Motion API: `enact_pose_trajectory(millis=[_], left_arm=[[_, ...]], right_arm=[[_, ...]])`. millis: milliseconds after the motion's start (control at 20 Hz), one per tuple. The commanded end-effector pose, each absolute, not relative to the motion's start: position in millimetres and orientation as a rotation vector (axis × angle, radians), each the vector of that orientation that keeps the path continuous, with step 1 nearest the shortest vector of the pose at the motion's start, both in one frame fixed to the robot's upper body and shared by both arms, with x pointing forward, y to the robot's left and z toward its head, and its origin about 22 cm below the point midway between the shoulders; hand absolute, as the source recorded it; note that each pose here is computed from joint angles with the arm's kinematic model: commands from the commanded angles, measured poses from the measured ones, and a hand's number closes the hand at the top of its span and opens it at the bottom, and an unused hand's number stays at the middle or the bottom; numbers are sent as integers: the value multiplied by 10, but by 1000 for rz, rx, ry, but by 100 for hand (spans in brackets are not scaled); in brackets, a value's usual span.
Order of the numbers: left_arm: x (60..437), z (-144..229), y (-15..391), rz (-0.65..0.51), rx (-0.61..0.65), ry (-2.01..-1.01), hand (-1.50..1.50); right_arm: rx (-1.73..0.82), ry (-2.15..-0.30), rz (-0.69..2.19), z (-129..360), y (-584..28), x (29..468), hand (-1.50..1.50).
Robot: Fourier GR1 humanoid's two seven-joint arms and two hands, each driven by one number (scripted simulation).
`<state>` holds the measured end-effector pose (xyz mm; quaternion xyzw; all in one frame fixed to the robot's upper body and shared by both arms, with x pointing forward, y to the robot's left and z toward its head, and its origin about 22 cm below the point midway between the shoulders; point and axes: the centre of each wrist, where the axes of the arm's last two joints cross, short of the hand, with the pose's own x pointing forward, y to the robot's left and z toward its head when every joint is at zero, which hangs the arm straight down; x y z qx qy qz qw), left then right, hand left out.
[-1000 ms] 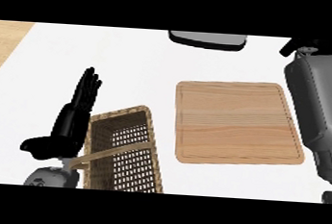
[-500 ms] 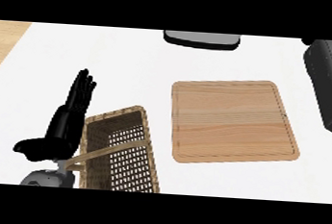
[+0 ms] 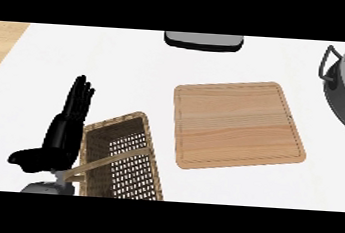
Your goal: Pick the eggplant from the cutting board and place it in the pot
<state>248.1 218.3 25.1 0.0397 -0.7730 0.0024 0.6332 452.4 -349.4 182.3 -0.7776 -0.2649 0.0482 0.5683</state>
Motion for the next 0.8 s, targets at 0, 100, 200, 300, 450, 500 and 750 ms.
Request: enact_pose_trajectory(millis=[0,100,200,300,450,500,750], left_arm=[[2474,179,2142,8,69,-1724,0],[2383,71,2098,3,75,-1731,0],[2400,125,2316,37,89,-1707,0],[2483,125,2299,12,85,-1732,0],[2399,111,2217,13,51,-1726,0],[2431,35,2172,10,55,-1714,0],[2545,177,2000,-5,81,-1734,0]], right_arm=[[-1821,-596,63,1932,-3784,4444,150],[-1818,-583,60,1741,-4091,4280,150],[-1792,-621,56,1636,-4198,4206,150],[-1738,-593,49,1590,-4190,4212,150],[-1681,-566,50,1338,-4493,3978,150],[-1652,-576,72,1448,-4408,4062,150],[-1567,-497,61,1004,-4624,3785,150]])
